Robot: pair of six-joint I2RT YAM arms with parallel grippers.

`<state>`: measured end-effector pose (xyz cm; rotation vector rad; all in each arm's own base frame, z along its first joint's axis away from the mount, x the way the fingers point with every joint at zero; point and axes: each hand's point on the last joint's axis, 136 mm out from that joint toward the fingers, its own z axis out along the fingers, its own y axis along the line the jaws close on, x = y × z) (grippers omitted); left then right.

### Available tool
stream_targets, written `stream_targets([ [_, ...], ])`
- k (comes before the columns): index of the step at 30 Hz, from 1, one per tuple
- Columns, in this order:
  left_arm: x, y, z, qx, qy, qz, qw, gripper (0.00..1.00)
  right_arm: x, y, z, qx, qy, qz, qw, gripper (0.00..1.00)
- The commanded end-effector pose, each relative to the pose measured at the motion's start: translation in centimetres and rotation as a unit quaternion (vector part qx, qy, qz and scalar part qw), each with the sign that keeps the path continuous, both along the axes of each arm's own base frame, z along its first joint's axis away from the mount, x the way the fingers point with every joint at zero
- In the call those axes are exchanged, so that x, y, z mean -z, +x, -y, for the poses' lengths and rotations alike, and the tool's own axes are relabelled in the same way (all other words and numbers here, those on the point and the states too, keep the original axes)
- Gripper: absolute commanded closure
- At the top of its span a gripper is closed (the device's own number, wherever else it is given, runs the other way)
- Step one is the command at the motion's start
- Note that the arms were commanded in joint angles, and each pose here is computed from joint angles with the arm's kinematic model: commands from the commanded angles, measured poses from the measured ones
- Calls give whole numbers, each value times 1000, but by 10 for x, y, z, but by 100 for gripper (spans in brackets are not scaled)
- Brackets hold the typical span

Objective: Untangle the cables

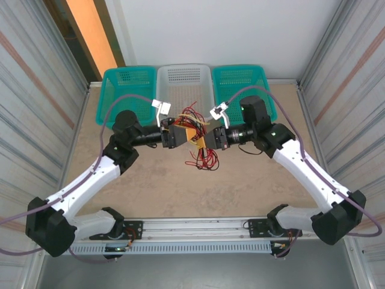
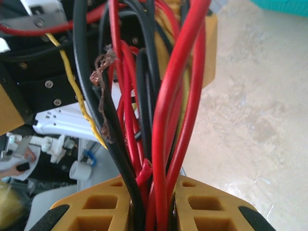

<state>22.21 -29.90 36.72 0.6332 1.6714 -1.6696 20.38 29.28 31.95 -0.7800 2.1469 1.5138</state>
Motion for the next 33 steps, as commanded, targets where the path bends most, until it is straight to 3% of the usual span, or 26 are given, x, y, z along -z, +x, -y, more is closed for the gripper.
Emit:
stream_targets([
  [1,-7,-13,7,34,-5,29,999,22,-30,-11,-9,-36,27,54,998,100],
  [4,-3,-10,9,31,6,20,999,44,-29,-11,-11,-40,25,54,997,100],
  [8,10,-7,12,33,21,5,999,38,-33,-13,-10,-40,31,62,997,100],
  [18,25,-13,24,59,31,-12,998,34,-41,-14,-10,-40,38,71,996,100],
  [25,29,-14,29,68,33,-17,997,61,-43,-14,-12,-39,37,72,996,100],
  [26,30,-13,29,67,33,-20,997,61,-42,-12,-11,-33,34,73,996,100],
  [29,28,-6,23,46,27,-23,998,36,-38,-3,-7,-10,26,74,997,100],
  [31,19,-6,18,34,10,-13,999,29,-38,1,-4,-3,30,69,997,100],
  [33,11,-10,16,33,4,1,999,31,-42,-1,-4,-9,39,66,997,100],
])
